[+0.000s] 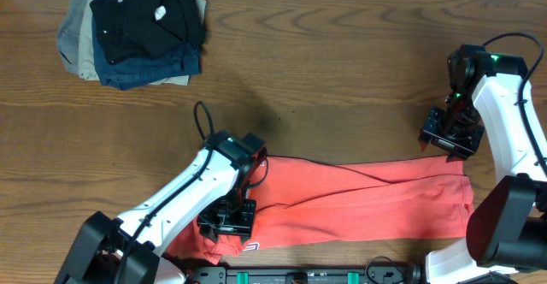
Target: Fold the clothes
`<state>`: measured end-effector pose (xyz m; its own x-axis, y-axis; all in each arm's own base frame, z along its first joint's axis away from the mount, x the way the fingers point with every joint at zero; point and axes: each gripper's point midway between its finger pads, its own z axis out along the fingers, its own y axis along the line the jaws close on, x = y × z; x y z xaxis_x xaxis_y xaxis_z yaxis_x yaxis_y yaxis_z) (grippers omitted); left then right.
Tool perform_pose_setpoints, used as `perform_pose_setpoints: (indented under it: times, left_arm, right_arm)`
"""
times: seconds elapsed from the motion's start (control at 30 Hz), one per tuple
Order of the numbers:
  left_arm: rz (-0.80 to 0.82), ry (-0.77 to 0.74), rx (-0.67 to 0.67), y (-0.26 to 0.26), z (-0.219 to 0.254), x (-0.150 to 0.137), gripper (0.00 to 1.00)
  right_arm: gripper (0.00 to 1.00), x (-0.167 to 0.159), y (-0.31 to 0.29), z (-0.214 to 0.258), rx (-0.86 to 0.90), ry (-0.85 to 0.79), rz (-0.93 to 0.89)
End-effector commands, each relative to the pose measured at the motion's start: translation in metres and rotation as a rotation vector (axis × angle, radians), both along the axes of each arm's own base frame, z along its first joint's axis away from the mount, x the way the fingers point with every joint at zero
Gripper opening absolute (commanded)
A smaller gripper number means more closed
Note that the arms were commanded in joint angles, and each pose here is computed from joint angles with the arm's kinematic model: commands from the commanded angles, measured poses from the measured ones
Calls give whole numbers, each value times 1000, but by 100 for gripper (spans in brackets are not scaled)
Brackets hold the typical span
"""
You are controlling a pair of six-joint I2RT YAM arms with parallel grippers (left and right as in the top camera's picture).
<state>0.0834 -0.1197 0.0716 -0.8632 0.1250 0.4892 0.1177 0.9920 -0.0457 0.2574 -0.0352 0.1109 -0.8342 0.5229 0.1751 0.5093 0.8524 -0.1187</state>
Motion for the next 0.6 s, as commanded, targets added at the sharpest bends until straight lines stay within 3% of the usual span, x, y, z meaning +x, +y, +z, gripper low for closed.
perform_pose_setpoints:
  times: [0.0, 0.23, 0.3, 0.33, 0.37, 0.4, 0.57]
  left_arm:
    - [-7, -5, 6, 1, -1, -2, 60]
    - [14, -154, -102, -22, -15, 34, 59]
    - [44, -201, -127, -28, -18, 47, 52]
    - [59, -219, -135, -30, -19, 52, 44]
    - [73, -239, -133, -31, -21, 57, 34]
    - [77, -255, -126, -30, -22, 61, 26]
    - [113, -322, -8, -14, -33, 74, 15]
  right_arm:
    - [50, -1, 2, 5, -6, -15, 22]
    - [50, -1, 1, 5, -7, -16, 21]
    - [49, -1, 1, 5, -7, -15, 21]
    - [42, -2, 2, 5, -6, -15, 22]
    - [17, -2, 2, 5, -6, -15, 22]
    - [2, -2, 2, 4, -6, -12, 22]
    - [1, -17, 4, -8, -1, 40, 1]
